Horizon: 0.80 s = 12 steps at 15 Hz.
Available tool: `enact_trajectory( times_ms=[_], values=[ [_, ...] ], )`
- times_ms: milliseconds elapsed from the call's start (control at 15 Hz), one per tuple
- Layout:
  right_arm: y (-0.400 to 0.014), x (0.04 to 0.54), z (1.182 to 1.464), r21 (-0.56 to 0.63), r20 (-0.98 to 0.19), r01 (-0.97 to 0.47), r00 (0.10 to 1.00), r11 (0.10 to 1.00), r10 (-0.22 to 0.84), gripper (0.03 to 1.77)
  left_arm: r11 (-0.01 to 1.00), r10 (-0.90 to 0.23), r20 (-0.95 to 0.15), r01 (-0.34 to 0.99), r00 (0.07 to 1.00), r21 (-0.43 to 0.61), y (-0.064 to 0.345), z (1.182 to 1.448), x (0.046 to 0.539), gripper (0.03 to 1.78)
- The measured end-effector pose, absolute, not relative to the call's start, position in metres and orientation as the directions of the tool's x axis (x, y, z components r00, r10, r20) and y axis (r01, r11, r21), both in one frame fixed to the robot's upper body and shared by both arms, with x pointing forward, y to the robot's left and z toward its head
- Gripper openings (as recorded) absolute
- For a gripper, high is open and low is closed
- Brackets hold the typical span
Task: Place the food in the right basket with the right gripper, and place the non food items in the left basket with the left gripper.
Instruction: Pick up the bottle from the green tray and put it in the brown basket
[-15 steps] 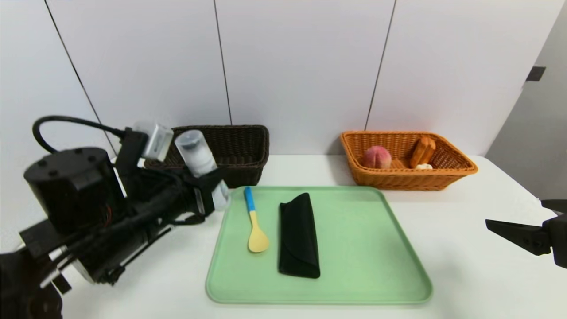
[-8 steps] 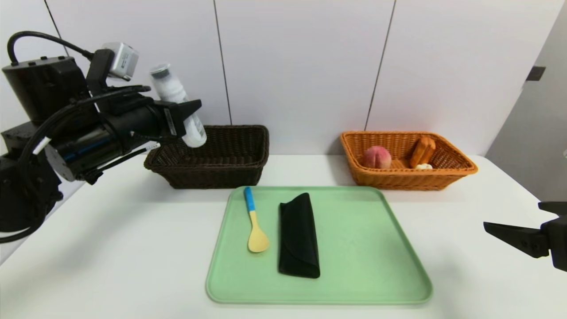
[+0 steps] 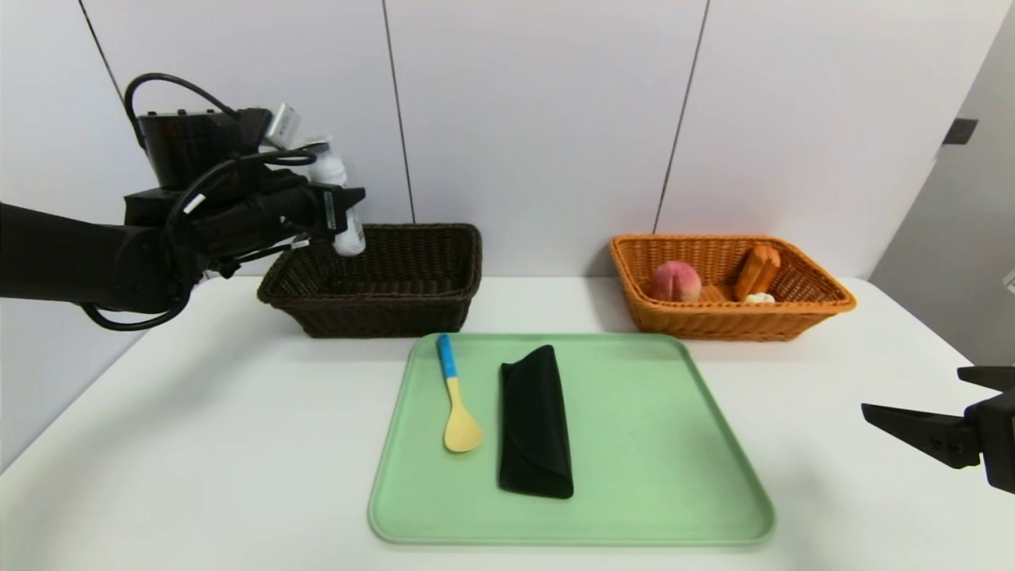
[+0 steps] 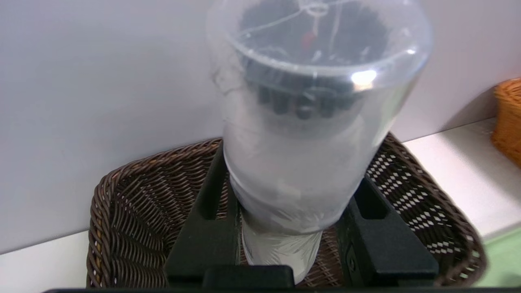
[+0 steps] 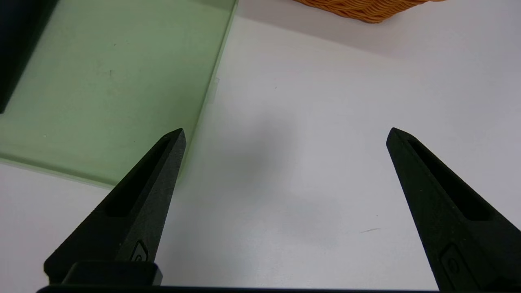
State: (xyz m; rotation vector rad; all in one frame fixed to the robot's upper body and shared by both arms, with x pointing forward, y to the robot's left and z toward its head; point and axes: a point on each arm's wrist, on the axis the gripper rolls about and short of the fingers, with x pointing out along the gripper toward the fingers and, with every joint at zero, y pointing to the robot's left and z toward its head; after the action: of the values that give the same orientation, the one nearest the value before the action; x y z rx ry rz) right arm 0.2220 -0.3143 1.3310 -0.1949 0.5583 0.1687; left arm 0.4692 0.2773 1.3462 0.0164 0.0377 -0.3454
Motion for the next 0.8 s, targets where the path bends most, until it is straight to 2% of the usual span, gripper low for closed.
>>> enact_trajectory(
  times_ms=[400,800],
  values=[
    [-0.314,0.222,1.327,-0.134,-0.548,-0.215,0.830,0.967,0.108,1.70,0.956,-0.275,-0.145,0.286,0.950,0.067,0.300,1.316,0.516,0.64],
    [-0.314,0.221,1.322,-0.134,-0.549,-0.215,0.829,0.967,0.109,1.70,0.963,-0.247,-0.228,0.265,0.942,0.052,0.311,1.287,0.534,0.64]
  ],
)
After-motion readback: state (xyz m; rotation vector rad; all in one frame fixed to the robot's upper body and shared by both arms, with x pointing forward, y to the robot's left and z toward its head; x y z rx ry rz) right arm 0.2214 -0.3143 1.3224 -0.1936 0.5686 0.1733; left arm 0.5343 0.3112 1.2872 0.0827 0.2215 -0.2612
